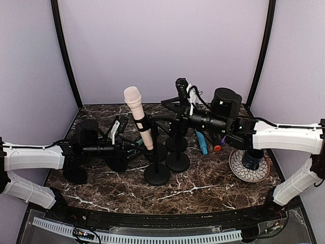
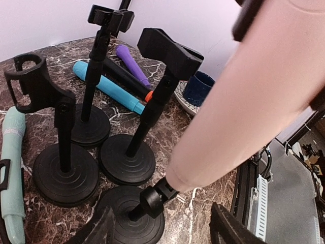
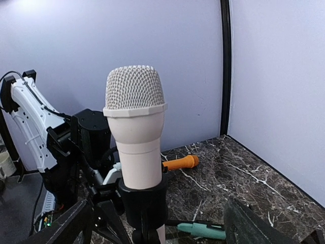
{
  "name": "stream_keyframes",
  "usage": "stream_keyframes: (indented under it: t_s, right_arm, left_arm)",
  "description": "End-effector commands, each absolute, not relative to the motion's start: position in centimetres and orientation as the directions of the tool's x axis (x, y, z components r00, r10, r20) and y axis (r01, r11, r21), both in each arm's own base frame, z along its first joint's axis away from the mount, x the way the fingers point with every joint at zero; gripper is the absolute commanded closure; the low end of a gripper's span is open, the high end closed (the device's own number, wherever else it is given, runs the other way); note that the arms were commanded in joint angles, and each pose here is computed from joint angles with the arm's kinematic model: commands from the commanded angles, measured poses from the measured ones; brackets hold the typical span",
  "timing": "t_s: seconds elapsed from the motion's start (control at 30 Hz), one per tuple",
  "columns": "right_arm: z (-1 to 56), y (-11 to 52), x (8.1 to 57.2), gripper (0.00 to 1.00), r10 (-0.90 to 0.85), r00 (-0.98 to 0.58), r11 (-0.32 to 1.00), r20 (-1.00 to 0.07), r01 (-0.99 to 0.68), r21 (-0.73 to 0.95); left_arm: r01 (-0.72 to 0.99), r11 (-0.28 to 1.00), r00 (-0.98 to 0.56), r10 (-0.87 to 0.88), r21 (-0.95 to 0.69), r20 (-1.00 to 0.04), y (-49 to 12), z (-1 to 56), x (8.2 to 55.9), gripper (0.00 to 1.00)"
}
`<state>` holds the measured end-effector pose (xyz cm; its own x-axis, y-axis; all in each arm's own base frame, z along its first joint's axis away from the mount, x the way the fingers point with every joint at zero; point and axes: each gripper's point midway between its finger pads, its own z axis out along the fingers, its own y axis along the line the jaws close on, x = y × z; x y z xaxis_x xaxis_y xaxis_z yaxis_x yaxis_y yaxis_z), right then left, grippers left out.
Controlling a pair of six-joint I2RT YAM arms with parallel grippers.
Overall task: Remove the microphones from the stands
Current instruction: Hold the microphone from the microphone stand.
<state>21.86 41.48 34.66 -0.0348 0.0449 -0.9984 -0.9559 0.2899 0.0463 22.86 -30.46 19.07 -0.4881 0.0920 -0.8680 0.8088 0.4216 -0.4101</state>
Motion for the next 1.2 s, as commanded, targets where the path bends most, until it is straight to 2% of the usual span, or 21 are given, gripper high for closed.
stream_keyframes:
  t_s: [0.0,0.23,0.67,0.87,0.97,1.1,1.17]
  right_arm:
    - [36.9,42.7,21.6,0.07,0.039,-0.041,0.251,-0.998,-0.967,0.049]
    - [36.7,45.7,22.8,0.06,-0.040,-0.089,0.241,-0.995,-0.967,0.077]
    - [38.6,48.6,22.9,0.06,-0.029,-0.058,0.227,-0.998,-0.973,0.050]
    - [38.5,49.3,23.1,0.26,-0.038,-0.048,0.245,-0.998,-0.969,0.037]
    - [38.4,49.1,23.1,0.31,-0.036,-0.049,0.252,-0.998,-0.967,0.038]
    - [38.3,48.9,22.8,0.43,-0.030,-0.055,0.241,-0.998,-0.969,0.046]
    - [38.3,48.8,22.6,0.50,-0.025,-0.057,0.233,-0.998,-0.971,0.050]
  left_arm:
    - [0.755,0.462,-0.529,0.008,-0.466,-0.849,-29.9,19.3,23.4,0.37]
    - [0.680,0.507,-0.582,-0.065,-0.530,-0.810,-29.1,18.9,24.0,0.41]
    - [0.636,0.526,-0.620,-0.088,-0.564,-0.780,-29.1,18.5,24.5,0.41]
    - [0.679,0.471,-0.611,-0.061,-0.563,-0.789,-29.9,18.5,23.8,0.43]
    - [0.729,0.402,-0.608,0.007,-0.555,-0.794,-31.0,17.8,22.6,0.45]
    - [0.766,0.312,-0.604,0.049,-0.563,-0.795,-32.3,17.8,21.7,0.53]
    - [0.755,0.310,-0.619,0.044,-0.578,-0.784,-32.6,17.6,22.1,0.57]
